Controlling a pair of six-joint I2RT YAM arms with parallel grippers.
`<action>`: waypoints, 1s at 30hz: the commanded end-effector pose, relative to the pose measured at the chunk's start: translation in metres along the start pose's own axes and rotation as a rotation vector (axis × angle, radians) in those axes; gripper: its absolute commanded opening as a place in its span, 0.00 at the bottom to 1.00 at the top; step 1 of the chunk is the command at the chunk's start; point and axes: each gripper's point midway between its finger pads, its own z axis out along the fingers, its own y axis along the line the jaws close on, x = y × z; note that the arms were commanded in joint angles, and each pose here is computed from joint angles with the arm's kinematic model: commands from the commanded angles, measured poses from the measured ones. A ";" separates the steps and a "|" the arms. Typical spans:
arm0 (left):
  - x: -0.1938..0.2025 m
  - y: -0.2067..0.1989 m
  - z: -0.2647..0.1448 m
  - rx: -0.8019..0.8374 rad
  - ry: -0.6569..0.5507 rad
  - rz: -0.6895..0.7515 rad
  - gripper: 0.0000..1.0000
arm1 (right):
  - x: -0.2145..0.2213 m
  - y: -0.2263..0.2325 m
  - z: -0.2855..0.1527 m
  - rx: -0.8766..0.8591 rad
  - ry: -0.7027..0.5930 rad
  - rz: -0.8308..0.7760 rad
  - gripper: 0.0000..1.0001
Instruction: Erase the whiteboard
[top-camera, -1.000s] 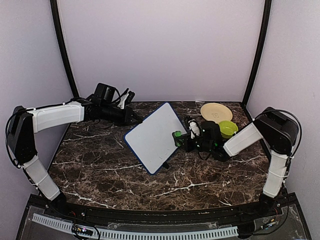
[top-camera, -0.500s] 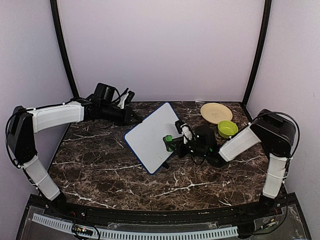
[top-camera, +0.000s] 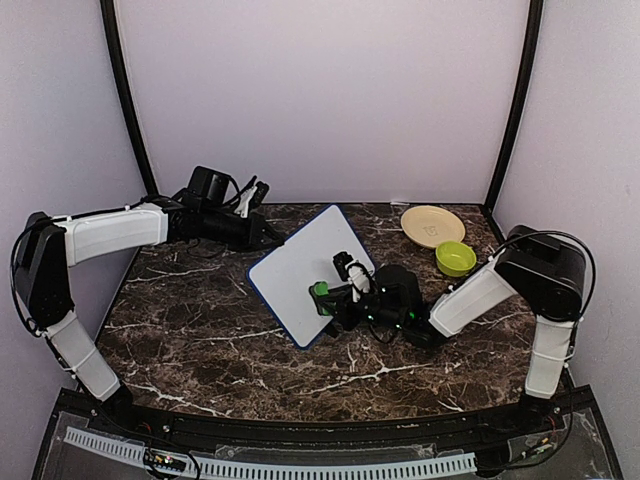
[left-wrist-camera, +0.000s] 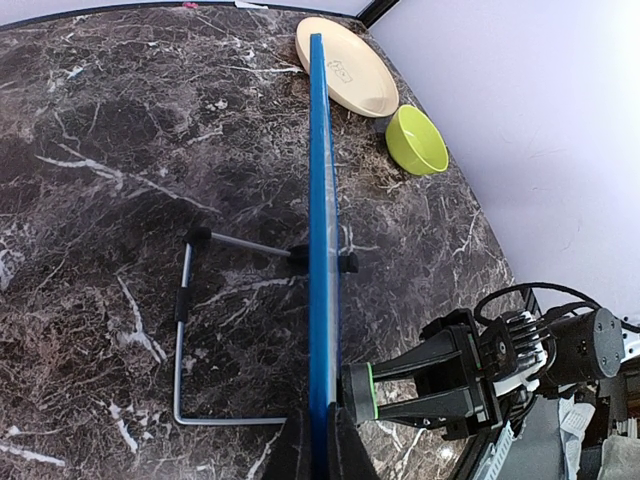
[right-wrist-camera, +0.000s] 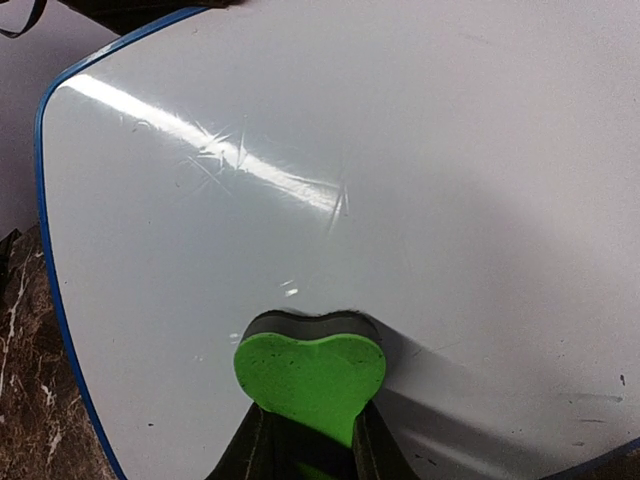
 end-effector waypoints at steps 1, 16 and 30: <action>-0.008 -0.018 -0.013 0.049 -0.041 0.042 0.00 | 0.015 -0.007 0.000 0.032 0.026 -0.007 0.01; -0.008 -0.019 -0.010 0.056 -0.031 0.044 0.00 | -0.004 -0.085 -0.013 0.146 -0.010 0.061 0.01; -0.007 -0.017 -0.009 0.050 -0.029 0.041 0.00 | -0.017 -0.098 -0.009 0.111 -0.038 0.097 0.01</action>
